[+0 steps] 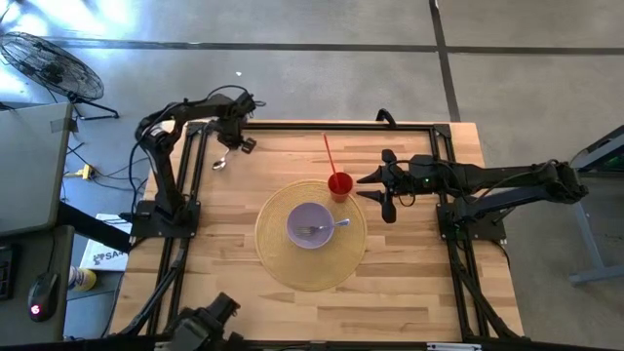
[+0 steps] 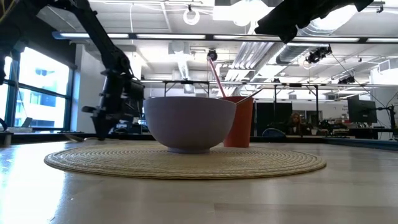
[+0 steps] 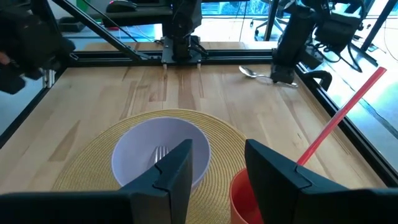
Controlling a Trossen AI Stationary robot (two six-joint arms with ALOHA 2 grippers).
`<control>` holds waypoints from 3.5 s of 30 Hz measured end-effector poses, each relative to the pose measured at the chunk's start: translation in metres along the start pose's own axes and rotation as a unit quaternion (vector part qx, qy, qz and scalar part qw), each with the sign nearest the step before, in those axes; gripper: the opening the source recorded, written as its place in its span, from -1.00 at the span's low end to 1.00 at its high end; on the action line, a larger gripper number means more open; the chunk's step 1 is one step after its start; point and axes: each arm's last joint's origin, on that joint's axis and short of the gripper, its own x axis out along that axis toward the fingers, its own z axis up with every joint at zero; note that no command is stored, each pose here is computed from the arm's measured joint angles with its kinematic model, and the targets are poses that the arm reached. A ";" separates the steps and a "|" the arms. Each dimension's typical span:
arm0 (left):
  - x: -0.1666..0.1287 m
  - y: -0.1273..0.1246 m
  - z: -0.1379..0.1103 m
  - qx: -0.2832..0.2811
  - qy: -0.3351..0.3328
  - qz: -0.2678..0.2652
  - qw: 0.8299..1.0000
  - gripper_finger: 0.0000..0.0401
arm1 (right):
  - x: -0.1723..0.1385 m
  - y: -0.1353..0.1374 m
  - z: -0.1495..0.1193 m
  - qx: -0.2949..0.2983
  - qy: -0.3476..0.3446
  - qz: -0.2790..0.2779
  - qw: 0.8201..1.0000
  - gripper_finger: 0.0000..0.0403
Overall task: Pick & Place Utensil
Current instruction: Put the silver spoon into the violet bowl
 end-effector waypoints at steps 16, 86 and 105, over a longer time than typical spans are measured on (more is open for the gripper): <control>0.005 -0.087 -0.040 0.142 -0.038 0.068 0.987 -0.84 | 0.000 0.000 0.000 0.013 0.000 0.000 1.000 -0.31; -0.012 -0.119 -0.089 0.276 -0.184 -0.107 0.937 -0.59 | 0.000 0.000 0.000 0.014 0.000 0.000 1.000 -0.31; -0.057 -0.113 -0.121 0.298 -0.261 -0.130 0.909 -0.95 | 0.000 0.000 0.000 0.013 0.000 0.000 1.000 -0.31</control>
